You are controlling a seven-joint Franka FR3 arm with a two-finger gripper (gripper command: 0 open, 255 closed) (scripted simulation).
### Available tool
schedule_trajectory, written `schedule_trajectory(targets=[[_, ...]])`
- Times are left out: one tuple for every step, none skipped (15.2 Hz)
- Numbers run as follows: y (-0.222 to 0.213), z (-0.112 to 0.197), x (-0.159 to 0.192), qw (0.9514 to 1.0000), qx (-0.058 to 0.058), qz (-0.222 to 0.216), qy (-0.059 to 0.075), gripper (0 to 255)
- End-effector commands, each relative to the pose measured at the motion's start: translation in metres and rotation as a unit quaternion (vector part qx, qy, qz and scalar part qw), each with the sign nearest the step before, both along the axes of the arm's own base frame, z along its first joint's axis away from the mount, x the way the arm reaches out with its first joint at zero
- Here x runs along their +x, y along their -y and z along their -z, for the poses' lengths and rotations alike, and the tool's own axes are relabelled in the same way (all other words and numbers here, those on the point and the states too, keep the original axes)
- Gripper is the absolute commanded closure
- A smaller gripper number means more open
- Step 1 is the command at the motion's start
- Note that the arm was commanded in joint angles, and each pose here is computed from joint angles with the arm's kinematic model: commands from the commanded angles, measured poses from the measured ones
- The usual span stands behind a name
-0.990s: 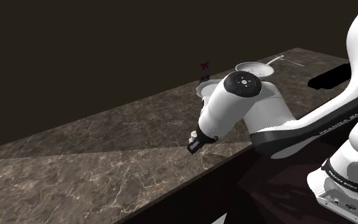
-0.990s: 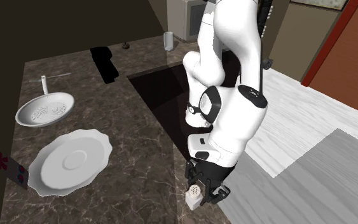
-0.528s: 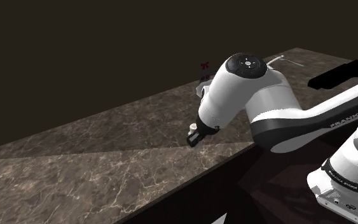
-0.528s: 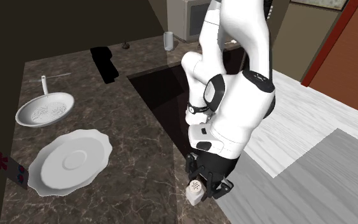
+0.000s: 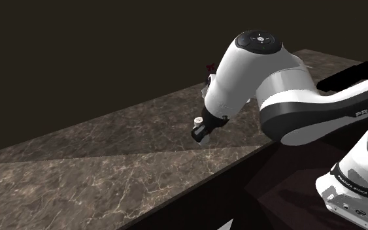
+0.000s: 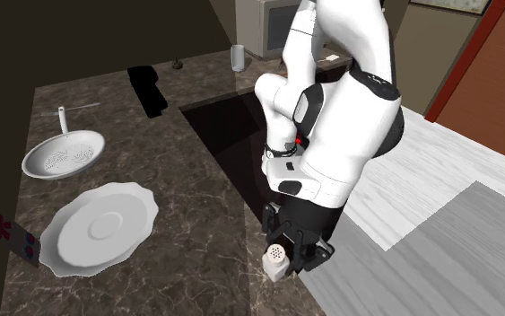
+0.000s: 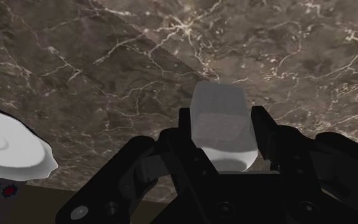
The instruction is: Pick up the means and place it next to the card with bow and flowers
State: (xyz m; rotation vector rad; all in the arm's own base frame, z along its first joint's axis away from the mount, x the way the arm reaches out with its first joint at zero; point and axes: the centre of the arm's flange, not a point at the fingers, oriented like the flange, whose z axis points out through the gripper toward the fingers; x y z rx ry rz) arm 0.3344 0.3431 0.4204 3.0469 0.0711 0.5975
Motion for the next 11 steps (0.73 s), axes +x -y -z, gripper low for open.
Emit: schedule_trajectory(targets=[[-0.001, -0.011, -0.001, 1.0, 0.0, 0.0, 0.0, 255], [-0.001, -0.016, -0.001, 1.0, 0.0, 0.0, 0.0, 255], [-0.001, -0.022, -0.001, 1.0, 0.0, 0.0, 0.0, 255], [-0.001, -0.027, -0.001, 1.0, 0.0, 0.0, 0.0, 255], [-0.001, -0.032, -0.001, 1.0, 0.0, 0.0, 0.0, 255], [-0.001, -0.037, -0.001, 1.0, 0.0, 0.0, 0.0, 255], [-0.001, -0.043, -0.001, 1.0, 0.0, 0.0, 0.0, 255], [-0.001, -0.048, -0.001, 1.0, 0.0, 0.0, 0.0, 255], [-0.001, -0.053, -0.001, 1.0, 0.0, 0.0, 0.0, 255], [-0.001, -0.059, -0.001, 1.0, 0.0, 0.0, 0.0, 255], [-0.001, -0.064, -0.001, 1.0, 0.0, 0.0, 0.0, 255]])
